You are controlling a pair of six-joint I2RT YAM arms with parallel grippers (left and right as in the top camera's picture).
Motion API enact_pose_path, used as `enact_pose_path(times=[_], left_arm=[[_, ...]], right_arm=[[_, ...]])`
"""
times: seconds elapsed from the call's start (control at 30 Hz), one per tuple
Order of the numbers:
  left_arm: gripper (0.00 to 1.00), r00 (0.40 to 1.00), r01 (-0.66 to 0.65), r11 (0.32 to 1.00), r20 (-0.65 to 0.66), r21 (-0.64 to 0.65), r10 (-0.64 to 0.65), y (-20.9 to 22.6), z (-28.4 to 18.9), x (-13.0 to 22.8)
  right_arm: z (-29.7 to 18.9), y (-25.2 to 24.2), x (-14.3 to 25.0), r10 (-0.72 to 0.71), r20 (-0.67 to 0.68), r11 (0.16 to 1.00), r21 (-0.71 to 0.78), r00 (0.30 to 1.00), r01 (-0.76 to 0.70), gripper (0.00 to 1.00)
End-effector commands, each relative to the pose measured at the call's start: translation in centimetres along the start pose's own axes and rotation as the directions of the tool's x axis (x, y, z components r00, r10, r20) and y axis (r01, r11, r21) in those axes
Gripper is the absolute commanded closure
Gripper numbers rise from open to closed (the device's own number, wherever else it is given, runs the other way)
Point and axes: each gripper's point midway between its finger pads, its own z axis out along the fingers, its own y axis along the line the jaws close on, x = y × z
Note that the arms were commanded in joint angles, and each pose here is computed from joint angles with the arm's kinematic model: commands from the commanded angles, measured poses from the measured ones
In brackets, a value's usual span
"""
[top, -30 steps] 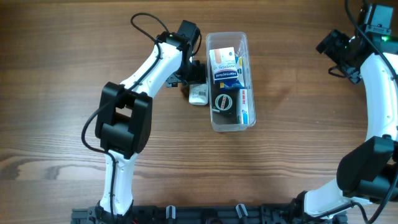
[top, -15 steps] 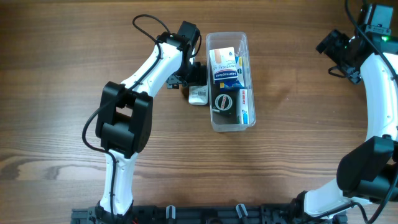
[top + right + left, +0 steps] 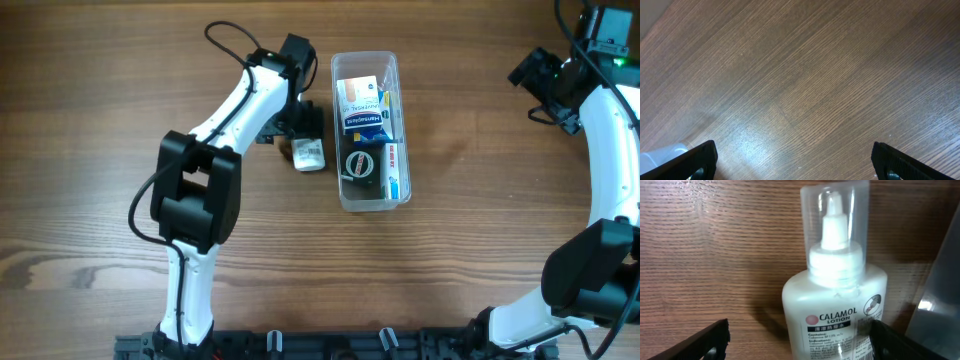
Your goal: Pack container
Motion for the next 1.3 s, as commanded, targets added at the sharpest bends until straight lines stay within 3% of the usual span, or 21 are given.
enact_pose_path(times=[0.0,0.1,0.33,0.47,0.8,1.27], left_arm=[[0.09,0.997,0.032,0.996,-0.067,0.087,-0.027,-0.9,0.8,0.7],[0.0,0.992,0.098,0.987,-0.093,0.127,-0.087,-1.6,0.7,1.0],[0.0,0.985,0.149,0.982,-0.106,0.115,-0.137,-2.0,0.8,1.3],[0.0,0.975,0.21,0.977,-0.083,0.038,-0.206,-1.2,1.3,1.5],[0.0,0.984,0.173,0.983,-0.025,-0.066,-0.175,-1.0,1.9,1.8],[0.01,0.983,0.172,0.981,-0.051,-0.085,-0.177,-0.7,3.2,2.2]], right_arm=[[0.1,0.1,0.0,0.013,-0.002,1.0,-0.005,1.0,-0.013,0.0],[0.1,0.1,0.0,0.013,-0.002,1.0,-0.005,1.0,-0.013,0.0],[0.1,0.1,0.0,0.013,-0.002,1.0,-0.005,1.0,-0.013,0.0],[0.1,0.1,0.0,0.013,-0.002,1.0,-0.005,1.0,-0.013,0.0],[0.1,0.1,0.0,0.013,-0.002,1.0,-0.005,1.0,-0.013,0.0],[0.1,0.1,0.0,0.013,-0.002,1.0,-0.005,1.0,-0.013,0.0]])
